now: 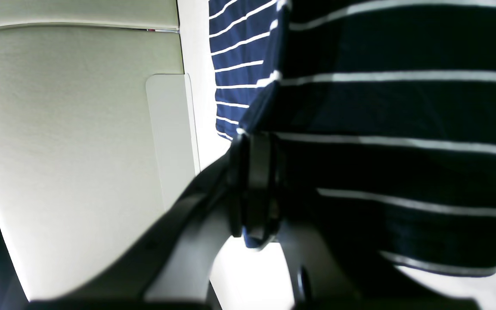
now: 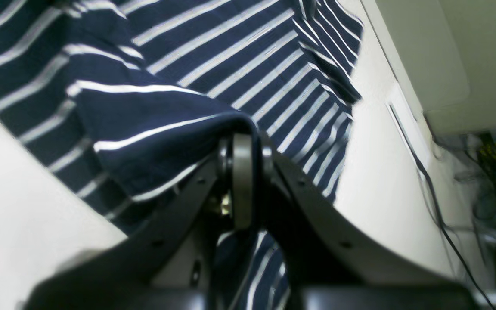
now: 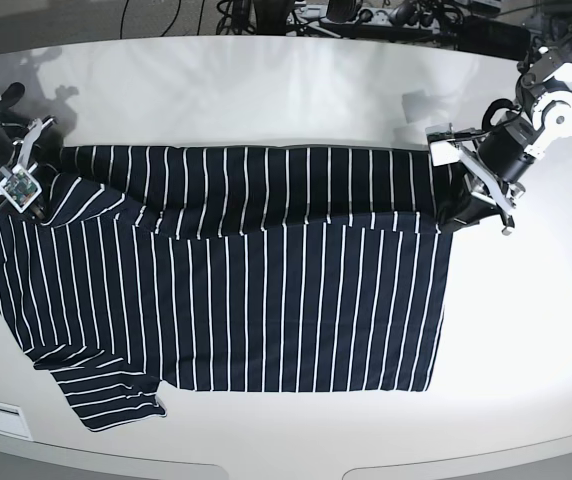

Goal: Fold the T-shirt properly
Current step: 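Release the folded edge and reposition the right gripper onto the sleeve fabric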

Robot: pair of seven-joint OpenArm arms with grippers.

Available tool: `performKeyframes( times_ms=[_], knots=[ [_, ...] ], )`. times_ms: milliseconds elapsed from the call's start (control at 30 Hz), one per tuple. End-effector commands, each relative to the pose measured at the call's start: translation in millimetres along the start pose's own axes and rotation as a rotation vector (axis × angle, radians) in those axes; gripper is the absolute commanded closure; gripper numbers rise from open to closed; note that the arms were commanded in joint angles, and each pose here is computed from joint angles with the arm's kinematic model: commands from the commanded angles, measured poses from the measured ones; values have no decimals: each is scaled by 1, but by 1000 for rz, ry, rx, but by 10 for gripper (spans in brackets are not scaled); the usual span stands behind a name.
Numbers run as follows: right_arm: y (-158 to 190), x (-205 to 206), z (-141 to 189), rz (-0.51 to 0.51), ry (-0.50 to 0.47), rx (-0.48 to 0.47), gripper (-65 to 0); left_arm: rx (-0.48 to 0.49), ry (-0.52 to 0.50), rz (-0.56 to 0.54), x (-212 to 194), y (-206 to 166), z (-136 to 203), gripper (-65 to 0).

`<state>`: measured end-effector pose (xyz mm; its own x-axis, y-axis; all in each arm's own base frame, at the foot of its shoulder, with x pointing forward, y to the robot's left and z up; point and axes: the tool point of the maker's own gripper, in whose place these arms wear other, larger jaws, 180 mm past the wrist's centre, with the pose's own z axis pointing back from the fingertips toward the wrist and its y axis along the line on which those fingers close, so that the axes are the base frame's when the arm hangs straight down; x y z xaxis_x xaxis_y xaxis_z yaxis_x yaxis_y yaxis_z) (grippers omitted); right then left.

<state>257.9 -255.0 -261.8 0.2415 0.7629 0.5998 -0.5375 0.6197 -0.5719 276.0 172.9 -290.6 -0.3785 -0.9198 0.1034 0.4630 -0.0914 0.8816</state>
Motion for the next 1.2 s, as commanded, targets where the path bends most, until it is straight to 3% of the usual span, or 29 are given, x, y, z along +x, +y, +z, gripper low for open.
performKeyframes(
  times_ms=[0, 167, 333, 533, 700, 900, 1167],
  knots=[
    [-14, 7, 2, 16, -15, -42, 0, 43, -1, -28, -3, 16, 2, 0],
    [-34, 15, 4, -40, -64, -149, 0, 42, -1, -27, -3, 15, 2, 0],
    [-49, 19, 0, -38, -85, -183, 0, 42, -1, -27, -3, 15, 2, 0],
    [-57, -1, -18, -112, -43, -127, 0, 40, -1, -25, -3, 15, 2, 0],
    [-35, -17, -47, -117, 8, -17, 0, 39, -1, -23, -3, 14, 2, 0],
    [-24, -22, -77, -39, 50, 16, 0, 39, -1, -23, -3, 14, 2, 0],
    [-15, 26, -106, 61, -20, 76, 0, 39, -1, -23, -3, 14, 2, 0]
  ],
)
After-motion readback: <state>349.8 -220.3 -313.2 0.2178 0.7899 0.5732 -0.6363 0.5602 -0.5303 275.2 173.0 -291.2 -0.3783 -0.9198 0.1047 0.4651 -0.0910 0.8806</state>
